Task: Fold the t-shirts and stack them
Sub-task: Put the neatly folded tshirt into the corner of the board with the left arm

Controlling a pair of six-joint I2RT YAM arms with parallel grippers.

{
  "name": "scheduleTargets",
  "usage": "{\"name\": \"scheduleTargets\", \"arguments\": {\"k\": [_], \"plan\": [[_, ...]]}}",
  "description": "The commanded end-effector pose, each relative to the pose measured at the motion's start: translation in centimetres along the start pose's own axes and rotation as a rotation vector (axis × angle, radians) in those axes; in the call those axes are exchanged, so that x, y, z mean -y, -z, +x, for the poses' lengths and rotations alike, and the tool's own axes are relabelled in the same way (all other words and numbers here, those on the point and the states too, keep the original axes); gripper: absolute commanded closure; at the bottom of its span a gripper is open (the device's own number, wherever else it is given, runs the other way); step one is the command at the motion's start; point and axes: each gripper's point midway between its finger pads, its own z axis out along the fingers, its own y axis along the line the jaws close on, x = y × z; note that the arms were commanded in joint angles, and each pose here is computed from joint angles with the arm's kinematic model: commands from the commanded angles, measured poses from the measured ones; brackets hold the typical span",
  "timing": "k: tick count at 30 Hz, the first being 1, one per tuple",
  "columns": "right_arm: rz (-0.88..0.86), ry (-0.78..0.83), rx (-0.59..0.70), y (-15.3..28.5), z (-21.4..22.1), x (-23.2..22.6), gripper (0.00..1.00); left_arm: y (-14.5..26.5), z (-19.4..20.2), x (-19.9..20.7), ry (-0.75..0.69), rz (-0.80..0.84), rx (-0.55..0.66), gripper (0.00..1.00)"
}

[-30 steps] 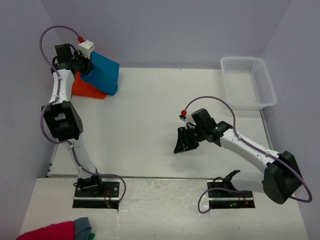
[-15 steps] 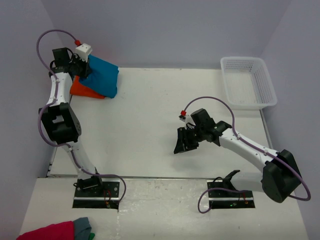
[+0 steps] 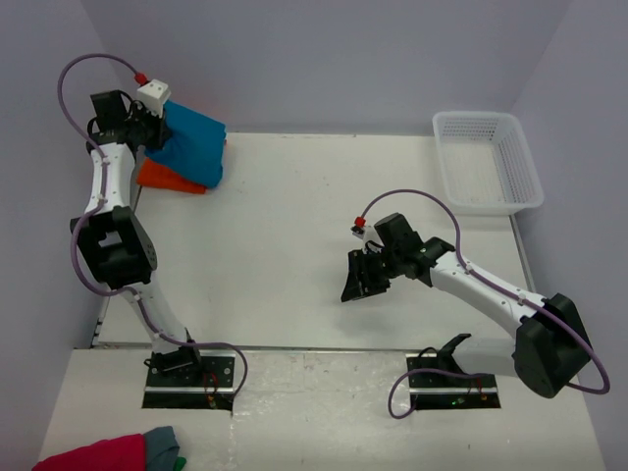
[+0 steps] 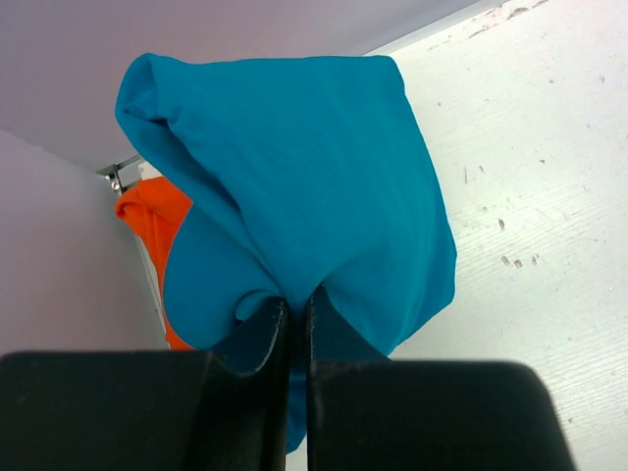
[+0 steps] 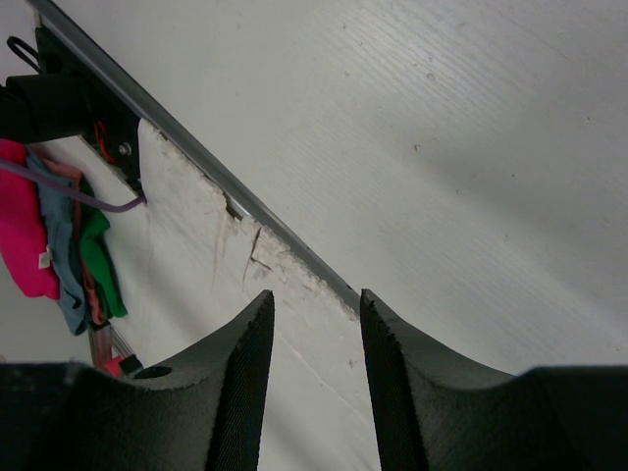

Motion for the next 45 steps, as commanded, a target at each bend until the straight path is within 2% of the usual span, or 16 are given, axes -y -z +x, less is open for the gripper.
{"name": "scheduleTargets", "arguments": {"k": [1, 17, 30, 37, 40, 41, 44, 45], "plan": [[-0.011, 0.027, 0.002, 0.1, -0.1, -0.4, 0.58, 1.5, -3.0, -1.2, -0.032, -0.037, 0.088, 1.00], [0.020, -0.001, -0.032, -0.6, 0.3, 0.5, 0.58, -2.1, -0.8, -5.7, -0.030, -0.111, 0.014, 1.00], [0.072, -0.025, -0.072, -1.4, 0.5, 1.7, 0.59, -4.7, 5.7, -10.6, 0.081, -0.173, -0.060, 1.00], [0.076, -0.040, -0.086, -1.8, 1.0, 2.2, 0.59, -5.7, 8.7, -13.6, 0.149, -0.284, -0.110, 1.00], [0.069, -0.038, -0.085, -1.9, 1.0, 2.2, 0.59, -6.5, 9.1, -13.5, 0.182, -0.281, -0.102, 0.63], [0.066, -0.039, -0.086, -1.9, 1.0, 2.2, 0.59, -6.5, 9.1, -13.7, 0.193, -0.301, -0.099, 0.37], [0.052, -0.036, -0.089, -2.1, 1.1, 2.0, 0.59, -6.2, 8.4, -13.9, 0.203, -0.343, -0.080, 0.18], [0.050, -0.035, -0.090, -2.3, 1.1, 2.1, 0.58, -5.1, 6.1, -14.2, 0.164, -0.372, -0.032, 0.14]]}}
